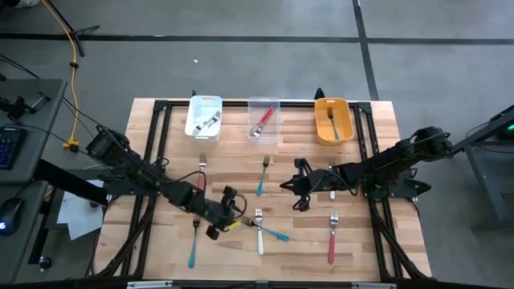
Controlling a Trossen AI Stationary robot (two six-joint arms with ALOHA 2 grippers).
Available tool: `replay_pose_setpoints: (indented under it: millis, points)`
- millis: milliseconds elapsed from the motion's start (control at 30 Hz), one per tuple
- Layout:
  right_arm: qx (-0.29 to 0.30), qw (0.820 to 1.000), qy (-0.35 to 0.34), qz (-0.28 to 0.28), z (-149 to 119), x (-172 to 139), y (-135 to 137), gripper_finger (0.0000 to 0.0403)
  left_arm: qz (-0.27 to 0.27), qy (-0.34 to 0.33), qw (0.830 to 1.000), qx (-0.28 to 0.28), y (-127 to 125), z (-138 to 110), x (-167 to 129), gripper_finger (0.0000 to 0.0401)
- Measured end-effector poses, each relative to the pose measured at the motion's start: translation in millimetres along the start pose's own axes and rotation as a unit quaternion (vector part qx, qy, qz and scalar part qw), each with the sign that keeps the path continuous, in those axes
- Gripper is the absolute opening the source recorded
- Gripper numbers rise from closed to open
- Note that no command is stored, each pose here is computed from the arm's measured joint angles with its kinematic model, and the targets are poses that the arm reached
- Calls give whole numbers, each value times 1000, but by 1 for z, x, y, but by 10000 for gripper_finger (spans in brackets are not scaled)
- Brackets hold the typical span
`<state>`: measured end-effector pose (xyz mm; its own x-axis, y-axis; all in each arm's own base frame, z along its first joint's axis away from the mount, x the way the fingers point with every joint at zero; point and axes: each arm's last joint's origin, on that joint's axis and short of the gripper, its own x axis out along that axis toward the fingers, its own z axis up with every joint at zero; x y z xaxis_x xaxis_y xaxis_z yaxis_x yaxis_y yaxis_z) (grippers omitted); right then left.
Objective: Sort silverware by color (type)
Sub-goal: Put the bottom right blue fork into the yellow bin
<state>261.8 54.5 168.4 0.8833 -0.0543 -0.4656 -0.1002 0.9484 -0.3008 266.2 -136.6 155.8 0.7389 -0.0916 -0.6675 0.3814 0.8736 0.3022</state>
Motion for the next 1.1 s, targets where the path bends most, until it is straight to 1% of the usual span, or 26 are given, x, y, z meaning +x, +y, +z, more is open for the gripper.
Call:
replay_pose_setpoints:
  millis: [100, 167, 267, 367, 467, 567, 733, 900, 1000, 1100]
  points:
    - [0, 1000, 0, 0, 0, 0, 0, 0, 29, 13, 996, 84, -12, 0, -4, 186]
    - [-1, 1000, 2, 0, 0, 0, 0, 0, 54, 27, 990, 126, -18, -2, -6, 186]
    - [-2, 1000, 2, 0, 0, 0, 0, 0, 74, 42, 983, 164, -24, -5, -2, 186]
    - [-2, 1000, 3, 0, -1, 0, 0, 0, 87, 55, 975, 197, -30, -11, 10, 186]
    - [-4, 1000, 3, 0, -1, 0, 0, 0, 112, 77, 962, 238, -36, -20, 25, 186]
    - [-4, 1000, 4, 1, -1, 0, 0, 0, 142, 81, 948, 274, -41, -23, 35, 186]
    - [-5, 1000, 6, 1, -1, 0, 0, 0, 168, 63, 935, 305, -49, -19, 39, 186]
    - [-5, 1000, 6, 1, -1, 0, 0, 0, 166, 59, 934, 311, -52, -19, 38, 185]
    - [-5, 1000, 5, 1, -1, 0, 0, 0, 160, 57, 935, 312, -52, -19, 38, 173]
    - [-5, 1000, 6, 1, -1, 0, 0, 0, 156, 57, 933, 320, -53, -19, 38, 150]
